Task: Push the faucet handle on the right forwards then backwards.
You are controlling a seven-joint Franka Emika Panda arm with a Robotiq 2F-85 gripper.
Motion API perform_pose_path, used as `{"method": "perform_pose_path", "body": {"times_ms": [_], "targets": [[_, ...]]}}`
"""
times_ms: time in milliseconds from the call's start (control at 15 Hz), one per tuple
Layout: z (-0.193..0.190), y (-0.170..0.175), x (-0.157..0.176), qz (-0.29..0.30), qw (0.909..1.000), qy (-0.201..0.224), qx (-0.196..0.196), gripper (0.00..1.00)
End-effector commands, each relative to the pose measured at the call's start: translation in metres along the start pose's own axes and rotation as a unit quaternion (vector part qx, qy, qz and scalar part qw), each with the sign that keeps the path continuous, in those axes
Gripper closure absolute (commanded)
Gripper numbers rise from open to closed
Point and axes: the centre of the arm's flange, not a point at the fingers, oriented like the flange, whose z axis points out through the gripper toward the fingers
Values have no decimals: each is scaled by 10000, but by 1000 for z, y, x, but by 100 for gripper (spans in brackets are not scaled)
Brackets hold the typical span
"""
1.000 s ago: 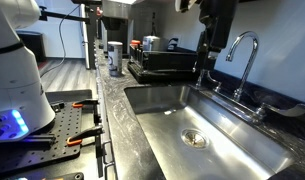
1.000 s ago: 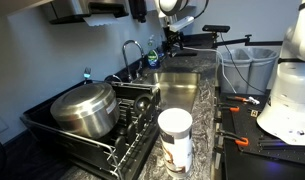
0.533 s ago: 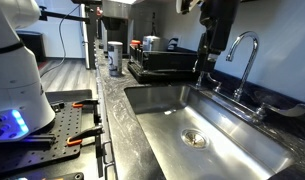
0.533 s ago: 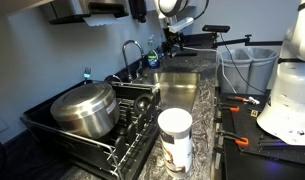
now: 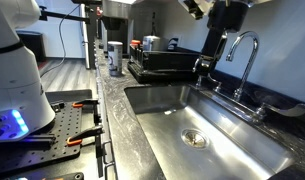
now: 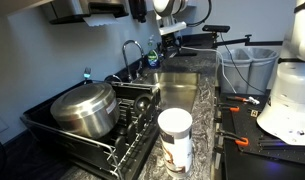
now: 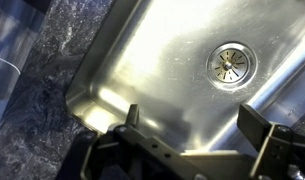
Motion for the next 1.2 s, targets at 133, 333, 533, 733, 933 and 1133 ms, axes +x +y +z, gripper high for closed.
{"method": "perform_pose_path", "body": {"times_ms": [133,333,533,733,933,1133], "targets": [[4,-15,51,1361,9901,18,338,0],[3,-18,75,1795,9820,-6,582,0],[-2,-22,96,2121,9742,-33,765,0],[-9,-29,114,2308,9693,-28,851,0],[-5,-22,105,2157,9728,67,838,0],[-7,-24,107,2148,9728,98,856,0]]}}
